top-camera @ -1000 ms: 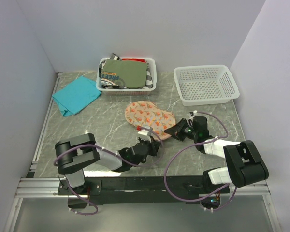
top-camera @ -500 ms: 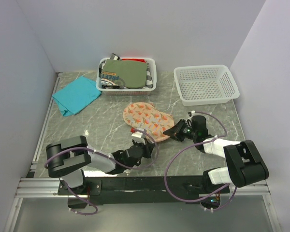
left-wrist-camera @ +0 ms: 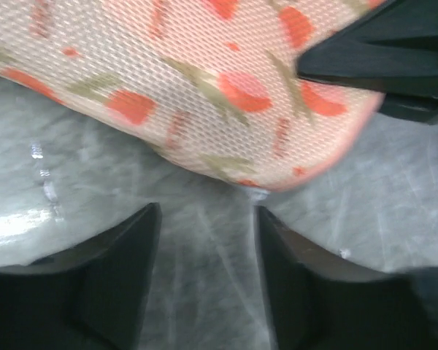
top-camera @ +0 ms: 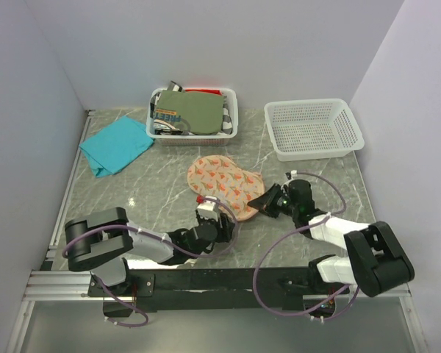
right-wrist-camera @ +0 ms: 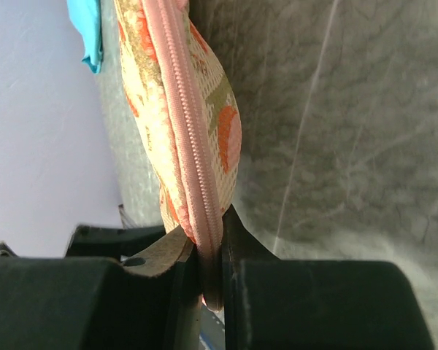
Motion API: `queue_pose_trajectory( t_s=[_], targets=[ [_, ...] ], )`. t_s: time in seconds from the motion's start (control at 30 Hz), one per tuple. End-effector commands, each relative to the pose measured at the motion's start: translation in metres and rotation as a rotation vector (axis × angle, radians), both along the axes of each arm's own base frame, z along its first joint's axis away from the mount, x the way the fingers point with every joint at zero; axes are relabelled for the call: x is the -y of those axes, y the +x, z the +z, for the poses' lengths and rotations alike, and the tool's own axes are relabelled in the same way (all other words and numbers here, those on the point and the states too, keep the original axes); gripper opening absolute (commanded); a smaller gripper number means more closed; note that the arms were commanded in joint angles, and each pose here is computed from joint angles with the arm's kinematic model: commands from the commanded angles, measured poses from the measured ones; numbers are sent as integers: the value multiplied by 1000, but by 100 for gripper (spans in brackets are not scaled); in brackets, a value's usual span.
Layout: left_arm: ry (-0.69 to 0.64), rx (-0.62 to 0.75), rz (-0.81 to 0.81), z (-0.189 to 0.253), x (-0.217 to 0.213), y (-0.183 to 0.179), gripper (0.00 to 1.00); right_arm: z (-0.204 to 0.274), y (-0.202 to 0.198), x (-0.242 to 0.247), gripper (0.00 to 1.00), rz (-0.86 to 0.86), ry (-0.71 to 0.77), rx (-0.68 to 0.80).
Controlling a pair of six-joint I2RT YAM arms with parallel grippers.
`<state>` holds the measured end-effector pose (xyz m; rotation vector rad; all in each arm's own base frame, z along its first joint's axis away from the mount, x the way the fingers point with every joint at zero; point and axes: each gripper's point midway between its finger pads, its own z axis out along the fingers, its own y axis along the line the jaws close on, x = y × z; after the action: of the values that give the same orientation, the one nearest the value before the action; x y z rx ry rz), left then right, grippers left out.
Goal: Place the bra in the laundry bag and zip it closed
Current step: Zip the zipper on the laundry bag.
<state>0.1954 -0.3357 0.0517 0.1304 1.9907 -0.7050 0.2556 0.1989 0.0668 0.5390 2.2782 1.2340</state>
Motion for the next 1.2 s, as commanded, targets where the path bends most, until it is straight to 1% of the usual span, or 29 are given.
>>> queue_pose_trajectory(
  t_s=[0.0,0.03,0.07,0.1,0.2,0.37,0.43,0.47,0.5,0.57,0.6,0.67,0.7,0.73,0.77,0.8,0.83,0.87,0.9,0.93,0.97,1.0,1.03,1.07,1.17],
  targets=[
    [-40,18,77,36,-5,10,76,4,3,9,10,-87,-24,61],
    [-28,22,124,37,-14,14,82,4,2,11,10,-95,-29,62],
    [-22,21,144,39,-20,15,83,4,2,12,10,-100,-35,64],
    [12,13,173,34,-31,15,85,4,1,13,10,-102,-40,65],
    [-20,36,244,52,-56,21,96,1,-4,15,10,-107,-55,61],
    [-44,38,298,58,-86,33,96,-5,-22,5,12,-56,-60,45],
    [-38,38,303,57,-90,35,96,-12,-31,1,16,-36,-63,24],
    [-34,37,309,57,-91,37,96,-14,-34,0,18,-30,-64,18],
    [-25,32,309,55,-90,39,96,-17,-42,-6,26,-4,-62,10],
    [-11,26,314,53,-90,41,96,-21,-50,-10,37,16,-61,-10],
    [-6,20,318,51,-88,42,96,-23,-58,-16,52,45,-63,-15],
    [-10,11,324,50,-86,45,96,-26,-69,-21,62,76,-84,-30],
    [-6,6,327,49,-85,46,96,-26,-68,-21,70,67,-106,-24],
    [-6,3,328,49,-85,47,97,-29,-78,-21,74,86,-137,-42],
    [-7,0,336,49,-85,49,96,-30,-78,-18,76,74,-157,-39],
    [0,-3,342,48,-87,49,96,-21,-76,-16,78,63,-155,-4],
    [-2,-6,348,48,-88,50,96,-29,-77,-3,79,22,-218,-19],
    [-6,-9,358,48,-90,51,96,-27,-74,4,80,-7,-244,-6],
    [-4,-13,363,47,-93,51,96,-10,-68,8,81,-41,-237,51],
    [-4,-16,367,46,-95,51,96,-18,-66,30,82,-116,-332,43],
    [-8,-22,368,44,-96,51,96,-13,-62,39,82,-157,-354,63],
    [-9,-28,369,41,-99,51,96,0,-56,49,83,-214,-356,114],
    [-18,-27,370,41,-99,51,96,-2,-53,66,85,-281,-415,119],
    [-29,-36,372,39,-100,51,96,4,-49,74,86,-317,-423,142],
    [-26,-49,377,34,-101,52,97,24,-34,83,83,-354,-415,207]
  ],
)
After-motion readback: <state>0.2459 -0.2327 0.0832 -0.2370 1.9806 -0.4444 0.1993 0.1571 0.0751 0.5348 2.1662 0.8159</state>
